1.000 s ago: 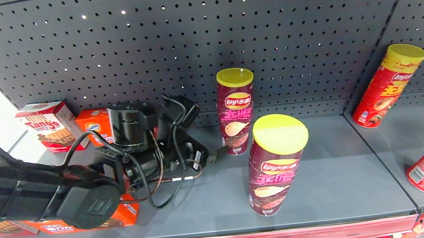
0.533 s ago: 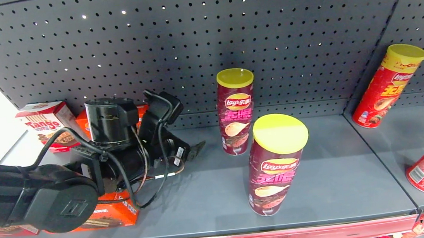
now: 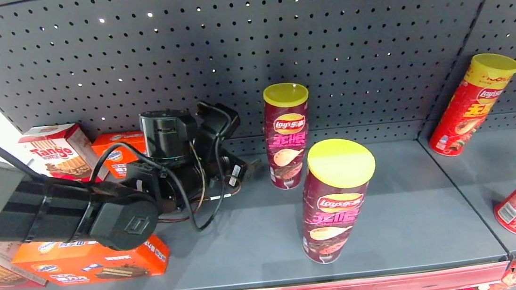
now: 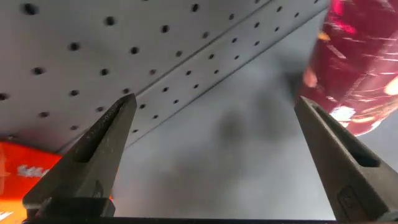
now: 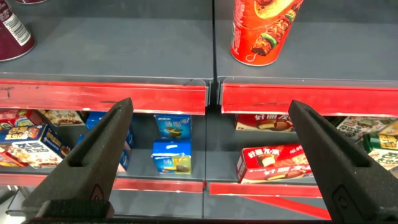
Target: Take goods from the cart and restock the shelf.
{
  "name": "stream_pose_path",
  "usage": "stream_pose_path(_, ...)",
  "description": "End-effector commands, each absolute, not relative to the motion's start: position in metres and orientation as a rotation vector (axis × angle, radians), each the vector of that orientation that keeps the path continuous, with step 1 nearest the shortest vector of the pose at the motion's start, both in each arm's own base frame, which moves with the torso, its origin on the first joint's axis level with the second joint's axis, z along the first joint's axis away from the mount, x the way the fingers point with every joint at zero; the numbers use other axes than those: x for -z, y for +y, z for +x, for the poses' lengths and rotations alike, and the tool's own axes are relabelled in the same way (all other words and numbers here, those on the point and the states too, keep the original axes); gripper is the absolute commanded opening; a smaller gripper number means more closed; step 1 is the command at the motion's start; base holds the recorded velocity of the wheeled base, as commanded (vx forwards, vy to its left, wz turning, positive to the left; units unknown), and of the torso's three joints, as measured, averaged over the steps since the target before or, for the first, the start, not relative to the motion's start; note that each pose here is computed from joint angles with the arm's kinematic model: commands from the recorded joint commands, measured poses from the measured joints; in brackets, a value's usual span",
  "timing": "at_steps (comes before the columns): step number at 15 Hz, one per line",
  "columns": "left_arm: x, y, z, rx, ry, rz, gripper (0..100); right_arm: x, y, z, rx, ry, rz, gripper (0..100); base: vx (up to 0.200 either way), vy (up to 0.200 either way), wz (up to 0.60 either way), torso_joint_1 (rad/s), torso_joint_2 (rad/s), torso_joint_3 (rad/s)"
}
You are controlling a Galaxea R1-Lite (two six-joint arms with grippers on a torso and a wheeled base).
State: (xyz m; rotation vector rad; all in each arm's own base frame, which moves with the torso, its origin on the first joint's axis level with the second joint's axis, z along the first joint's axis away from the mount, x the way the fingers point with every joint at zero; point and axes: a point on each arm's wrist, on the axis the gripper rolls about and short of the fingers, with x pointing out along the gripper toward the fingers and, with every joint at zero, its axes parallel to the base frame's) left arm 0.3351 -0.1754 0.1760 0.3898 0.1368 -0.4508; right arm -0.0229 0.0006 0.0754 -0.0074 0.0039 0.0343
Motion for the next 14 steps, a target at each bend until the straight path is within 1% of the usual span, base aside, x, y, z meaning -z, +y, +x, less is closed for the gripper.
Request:
stream_pose_path(1, -0.172, -0.180, 0.337, 0.461, 0.142, 0.392, 100, -0.075, 0.001, -0.023, -0.035, 0.004, -0.008, 100, 0.000, 0.000, 0.00, 0.000, 0.00, 0.000)
stream_pose_path(7, -0.171, -0.189, 0.340, 0.476, 0.139, 0.391, 100, -0.075, 0.001, -0.023, -0.035, 0.003, -0.008, 100, 0.000, 0.000, 0.00, 0.000, 0.00, 0.000)
stream_pose_path(14, -0.170, -0.193, 0.341, 0.483, 0.140, 0.391, 100, -0.075, 0.001, -0.023, -0.035, 0.004, -0.008, 100, 0.000, 0.000, 0.00, 0.000, 0.00, 0.000)
